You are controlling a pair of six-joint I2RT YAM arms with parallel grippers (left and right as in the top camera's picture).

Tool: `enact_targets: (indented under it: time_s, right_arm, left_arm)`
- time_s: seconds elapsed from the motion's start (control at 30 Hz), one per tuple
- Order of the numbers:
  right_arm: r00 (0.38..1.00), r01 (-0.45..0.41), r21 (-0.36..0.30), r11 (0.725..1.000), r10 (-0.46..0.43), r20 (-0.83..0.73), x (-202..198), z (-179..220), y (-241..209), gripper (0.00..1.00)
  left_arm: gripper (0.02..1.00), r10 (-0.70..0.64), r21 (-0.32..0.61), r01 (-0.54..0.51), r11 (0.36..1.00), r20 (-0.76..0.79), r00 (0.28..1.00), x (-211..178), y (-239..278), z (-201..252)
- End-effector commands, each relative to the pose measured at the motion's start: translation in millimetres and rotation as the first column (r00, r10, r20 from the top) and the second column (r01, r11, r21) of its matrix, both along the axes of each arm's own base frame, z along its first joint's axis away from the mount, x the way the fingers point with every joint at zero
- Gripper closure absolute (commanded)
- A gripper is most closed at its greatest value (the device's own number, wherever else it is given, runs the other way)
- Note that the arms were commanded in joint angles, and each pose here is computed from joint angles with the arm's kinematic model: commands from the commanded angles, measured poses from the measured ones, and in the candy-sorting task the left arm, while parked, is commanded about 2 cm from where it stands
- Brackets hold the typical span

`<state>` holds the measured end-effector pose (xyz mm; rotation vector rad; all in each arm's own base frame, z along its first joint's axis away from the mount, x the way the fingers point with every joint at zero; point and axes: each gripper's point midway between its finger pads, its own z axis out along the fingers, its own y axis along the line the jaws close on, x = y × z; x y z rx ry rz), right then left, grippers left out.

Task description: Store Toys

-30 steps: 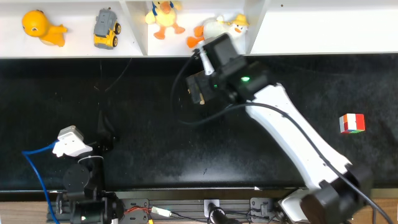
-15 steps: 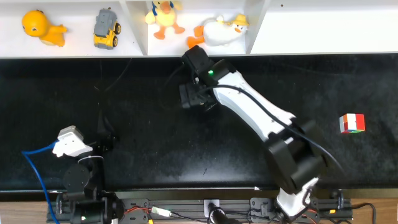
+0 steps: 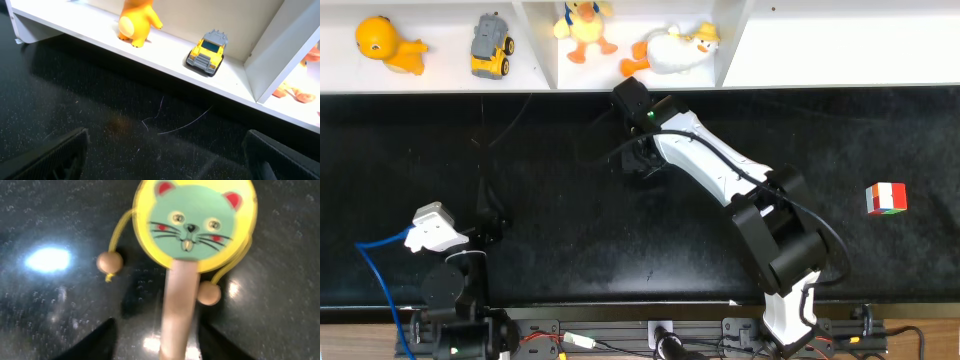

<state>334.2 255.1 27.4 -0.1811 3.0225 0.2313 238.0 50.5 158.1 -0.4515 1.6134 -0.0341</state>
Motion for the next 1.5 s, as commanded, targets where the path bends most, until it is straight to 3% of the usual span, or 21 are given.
enact_targets:
  time_s: [0.03,0.23,0.8,0.93,1.03,1.13,1.27,1.37,1.5]
  right_arm:
    - [0.999,0.006,-0.027,1.0,-0.007,-0.046,-3,-19,-2,0.533]
    - [0.997,0.004,-0.039,0.999,-0.007,-0.074,-7,-28,-3,0.7]
    - [0.996,-0.005,-0.03,1.0,0.002,-0.088,-10,-27,-3,0.925]
    - [0.99,-0.014,0.041,0.999,0.019,-0.142,-19,-5,9,0.956]
    - [0.992,-0.017,0.024,1.0,0.02,-0.125,-31,47,-2,0.956]
    - [0.994,-0.006,-0.034,0.999,0.003,-0.105,-44,75,-26,0.956]
    - [0.99,0.075,-0.102,0.992,-0.086,-0.109,-65,94,-72,0.954]
    - [0.978,0.193,-0.079,0.978,-0.199,-0.066,-75,106,-113,0.954]
    - [0.933,0.358,-0.061,0.932,-0.356,0.048,-68,125,-175,0.956]
  left_arm:
    - [0.02,-0.011,0.021,0.011,1.0,0.001,1.0,0,-1,0]
    - [0.02,-0.011,0.021,0.011,1.0,0.001,1.0,0,-1,0]
    - [0.02,-0.011,0.021,0.011,1.0,0.001,1.0,0,-1,0]
    - [0.023,-0.011,0.021,0.011,1.0,0.001,1.0,0,-1,0]
    - [0.023,-0.011,0.021,0.011,1.0,0.001,1.0,0,-1,0]
    - [0.02,-0.011,0.021,0.011,1.0,0.001,1.0,0,-1,0]
    - [0.02,-0.011,0.021,0.011,1.0,0.001,1.0,0,-1,0]
    - [0.02,-0.011,0.021,0.011,1.0,0.001,1.0,0,-1,0]
    - [0.02,-0.011,0.021,0.011,1.0,0.001,1.0,0,-1,0]
